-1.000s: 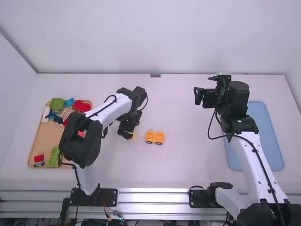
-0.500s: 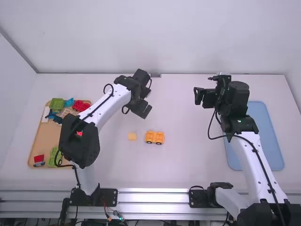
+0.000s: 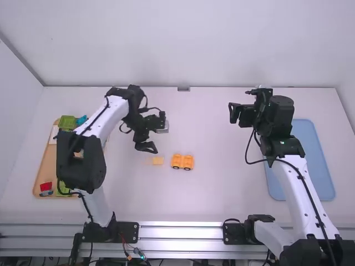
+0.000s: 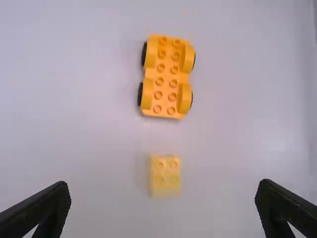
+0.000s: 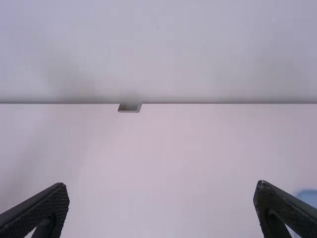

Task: Assemble lego blocks to make yellow taxi

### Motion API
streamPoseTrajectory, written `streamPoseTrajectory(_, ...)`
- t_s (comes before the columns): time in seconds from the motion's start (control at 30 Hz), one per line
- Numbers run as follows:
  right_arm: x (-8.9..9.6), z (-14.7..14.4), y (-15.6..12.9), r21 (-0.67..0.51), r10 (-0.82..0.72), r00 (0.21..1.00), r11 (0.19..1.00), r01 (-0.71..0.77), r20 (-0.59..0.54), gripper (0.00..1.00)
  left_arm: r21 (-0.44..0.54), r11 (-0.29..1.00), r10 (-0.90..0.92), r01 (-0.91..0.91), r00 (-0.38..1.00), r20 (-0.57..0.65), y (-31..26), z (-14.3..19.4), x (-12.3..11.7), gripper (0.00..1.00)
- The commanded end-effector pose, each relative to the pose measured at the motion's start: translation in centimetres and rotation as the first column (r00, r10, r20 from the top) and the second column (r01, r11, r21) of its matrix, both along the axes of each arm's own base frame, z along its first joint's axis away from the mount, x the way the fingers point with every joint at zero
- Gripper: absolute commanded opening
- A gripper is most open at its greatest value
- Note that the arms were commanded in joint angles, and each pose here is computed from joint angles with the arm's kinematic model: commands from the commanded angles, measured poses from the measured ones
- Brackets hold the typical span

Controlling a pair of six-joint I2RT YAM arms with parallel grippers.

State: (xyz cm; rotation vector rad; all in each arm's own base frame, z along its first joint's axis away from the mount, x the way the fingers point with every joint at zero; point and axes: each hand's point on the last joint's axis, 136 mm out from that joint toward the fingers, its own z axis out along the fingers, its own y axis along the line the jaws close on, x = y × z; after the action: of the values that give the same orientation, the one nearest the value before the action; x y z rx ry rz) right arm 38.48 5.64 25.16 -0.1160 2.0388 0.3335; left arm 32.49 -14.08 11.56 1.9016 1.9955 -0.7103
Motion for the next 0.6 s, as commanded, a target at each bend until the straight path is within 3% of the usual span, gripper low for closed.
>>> streamPoseTrajectory(0.0,0.5,1.6,0.0,0.002,0.0,1.0,1.0,0.0,0.031,0.98,-0.323,0.942,-0.061,0.093,0.992,0.107,-1.0,1.6,-0.7,0.99)
streamPoseTrajectory(0.13,0.4,1.5,0.1,0.007,0.003,1.0,1.0,-0.003,0.026,0.98,-0.457,0.889,0.059,0.007,0.99,0.131,0.8,-1.2,-0.5,0.99)
streamPoseTrajectory(0.23,0.0,1.2,0.7,0.005,0.045,0.999,0.999,-0.045,0.015,0.98,-0.533,0.846,0.081,0.03,0.98,0.184,1.4,-2.9,-1.8,0.99)
streamPoseTrajectory(0.37,-1.4,0.9,3.4,-0.037,0.255,0.967,0.967,-0.254,0.028,0.98,-0.548,0.836,0.148,-0.04,0.977,0.155,2.0,-5.7,-2.9,0.99)
streamPoseTrajectory(0.47,-3.1,0.4,5.8,-0.066,0.444,0.894,0.895,-0.441,0.06,0.98,-0.545,0.833,0.198,-0.092,0.97,0.139,1.9,-7.3,-2.8,0.99)
streamPoseTrajectory(0.57,-5.8,-0.7,8.6,-0.139,0.66,0.742,0.751,-0.645,0.117,0.98,-0.548,0.827,0.247,-0.13,0.958,0.146,1.7,-8.9,-2.3,0.99)
